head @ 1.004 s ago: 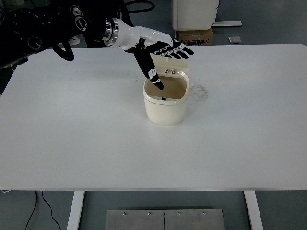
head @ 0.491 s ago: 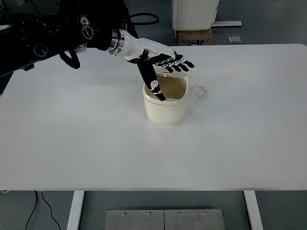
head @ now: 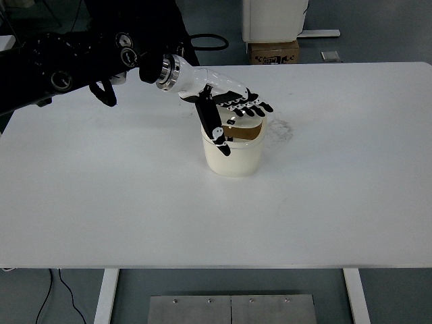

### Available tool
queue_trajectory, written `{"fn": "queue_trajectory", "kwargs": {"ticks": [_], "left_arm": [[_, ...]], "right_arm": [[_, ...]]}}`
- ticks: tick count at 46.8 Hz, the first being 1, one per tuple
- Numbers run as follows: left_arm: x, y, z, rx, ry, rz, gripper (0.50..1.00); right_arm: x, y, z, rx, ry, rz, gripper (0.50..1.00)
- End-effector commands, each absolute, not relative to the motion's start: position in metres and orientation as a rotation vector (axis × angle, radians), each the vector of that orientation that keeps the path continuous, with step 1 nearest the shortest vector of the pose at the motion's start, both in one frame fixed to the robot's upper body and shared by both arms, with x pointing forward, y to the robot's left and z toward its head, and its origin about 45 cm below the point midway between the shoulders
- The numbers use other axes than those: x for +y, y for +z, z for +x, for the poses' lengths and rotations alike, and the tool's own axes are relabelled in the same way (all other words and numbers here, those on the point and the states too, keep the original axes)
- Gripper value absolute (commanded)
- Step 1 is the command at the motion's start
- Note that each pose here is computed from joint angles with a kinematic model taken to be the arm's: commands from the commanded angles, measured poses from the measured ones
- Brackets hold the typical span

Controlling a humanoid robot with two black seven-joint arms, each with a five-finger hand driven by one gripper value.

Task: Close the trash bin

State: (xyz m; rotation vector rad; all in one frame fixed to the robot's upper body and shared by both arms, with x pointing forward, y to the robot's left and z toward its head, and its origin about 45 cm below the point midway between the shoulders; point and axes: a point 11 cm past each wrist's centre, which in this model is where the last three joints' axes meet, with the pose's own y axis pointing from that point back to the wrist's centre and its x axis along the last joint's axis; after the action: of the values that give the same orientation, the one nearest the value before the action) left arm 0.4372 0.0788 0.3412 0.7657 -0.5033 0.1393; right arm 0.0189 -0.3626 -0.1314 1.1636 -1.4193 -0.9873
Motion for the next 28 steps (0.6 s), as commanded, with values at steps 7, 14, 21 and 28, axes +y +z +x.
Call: {"fn": "queue_trajectory", "kwargs": {"ticks": [7,14,21,28], "left_arm": [[0.080,0.335,0.433,-0.498,0.120,0.782,1.000],[0.080,0.335,0.433,-0.498,0.120,0.782,1.000],[0.082,0.329,0.432,-0.487,0.117,0.792,1.000],[0.083,0.327,0.432,-0.483,0.116,0.796,1.000]], "right_arm": [[-0.363,-0.131,0.019,-1.419,-0.987,1.164,0.991],[-0.363,-0.131,0.019,-1.419,-0.987,1.164,0.991],[-0.363,-0.131,0.019,-1.418,-0.986,1.164,0.991],[-0.363,-0.131,0.019,-1.419,-0.987,1.164,0.991]]}}
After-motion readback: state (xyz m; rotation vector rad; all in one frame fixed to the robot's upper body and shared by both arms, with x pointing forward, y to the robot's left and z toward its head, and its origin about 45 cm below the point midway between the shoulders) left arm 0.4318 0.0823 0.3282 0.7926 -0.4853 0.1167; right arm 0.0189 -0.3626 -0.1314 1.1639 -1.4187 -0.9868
